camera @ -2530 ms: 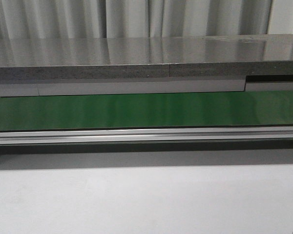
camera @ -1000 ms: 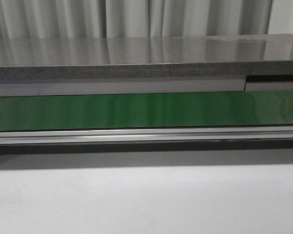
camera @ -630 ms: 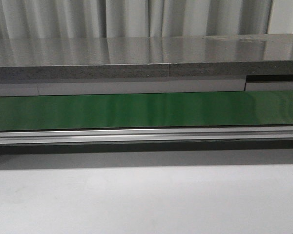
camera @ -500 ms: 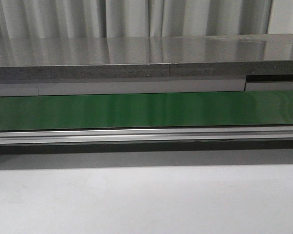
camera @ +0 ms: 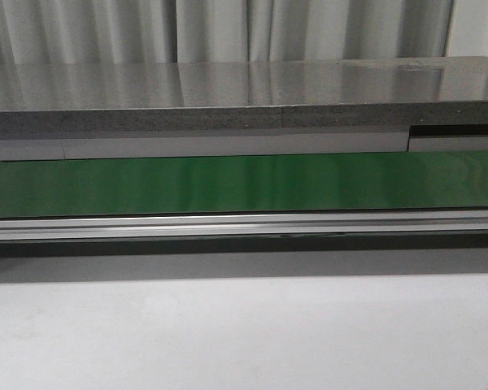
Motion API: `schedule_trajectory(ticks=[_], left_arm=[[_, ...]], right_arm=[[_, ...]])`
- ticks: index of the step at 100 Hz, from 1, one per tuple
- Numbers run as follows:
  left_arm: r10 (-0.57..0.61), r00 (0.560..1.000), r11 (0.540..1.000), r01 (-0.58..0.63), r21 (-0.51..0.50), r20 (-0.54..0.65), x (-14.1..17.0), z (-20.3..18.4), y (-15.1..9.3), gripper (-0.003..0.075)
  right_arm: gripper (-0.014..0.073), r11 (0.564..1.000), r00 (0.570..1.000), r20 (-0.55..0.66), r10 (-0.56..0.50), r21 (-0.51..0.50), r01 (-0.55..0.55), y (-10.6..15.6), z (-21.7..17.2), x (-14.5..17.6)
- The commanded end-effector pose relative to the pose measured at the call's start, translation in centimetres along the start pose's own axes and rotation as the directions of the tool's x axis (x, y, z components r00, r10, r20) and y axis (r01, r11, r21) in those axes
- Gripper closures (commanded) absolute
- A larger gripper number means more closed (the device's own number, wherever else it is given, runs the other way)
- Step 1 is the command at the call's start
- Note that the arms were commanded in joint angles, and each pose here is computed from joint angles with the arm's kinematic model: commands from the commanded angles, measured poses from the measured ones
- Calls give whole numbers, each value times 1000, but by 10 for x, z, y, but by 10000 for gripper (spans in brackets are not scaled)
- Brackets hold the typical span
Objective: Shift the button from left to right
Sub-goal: 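Close the left gripper on the black body of the yellow-capped button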
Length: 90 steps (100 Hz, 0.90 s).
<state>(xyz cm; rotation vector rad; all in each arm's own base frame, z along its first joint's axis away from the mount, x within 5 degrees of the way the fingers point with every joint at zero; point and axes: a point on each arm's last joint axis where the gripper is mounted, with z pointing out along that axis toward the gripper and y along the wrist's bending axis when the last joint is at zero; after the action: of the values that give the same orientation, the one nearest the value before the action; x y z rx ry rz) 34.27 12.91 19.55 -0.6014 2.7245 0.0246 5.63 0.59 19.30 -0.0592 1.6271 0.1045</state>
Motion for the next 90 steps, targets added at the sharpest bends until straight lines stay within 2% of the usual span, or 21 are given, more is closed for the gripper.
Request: schedule_trajectory(ticks=[1,26,68,77,90], left_arm=[[-11,996,1000,9,16,85,-12,-13,-1,220],[-15,999,999,13,52,48,-11,5,-4,220],[-19,1000,999,19,48,-2,-10,30,-3,224],[-19,1000,999,20,47,-13,-9,34,-2,265],[-19,1000,999,20,46,-22,-8,36,-2,405]], right_arm=[[662,1000,993,121,-12,1,12,0,-3,-14],[662,1000,993,121,-12,1,12,0,-3,-14],[662,1000,993,121,-12,1,12,0,-3,-14],[662,1000,993,121,-12,1,12,0,-3,-14],[662,1000,993,121,-12,1,12,0,-3,-14]])
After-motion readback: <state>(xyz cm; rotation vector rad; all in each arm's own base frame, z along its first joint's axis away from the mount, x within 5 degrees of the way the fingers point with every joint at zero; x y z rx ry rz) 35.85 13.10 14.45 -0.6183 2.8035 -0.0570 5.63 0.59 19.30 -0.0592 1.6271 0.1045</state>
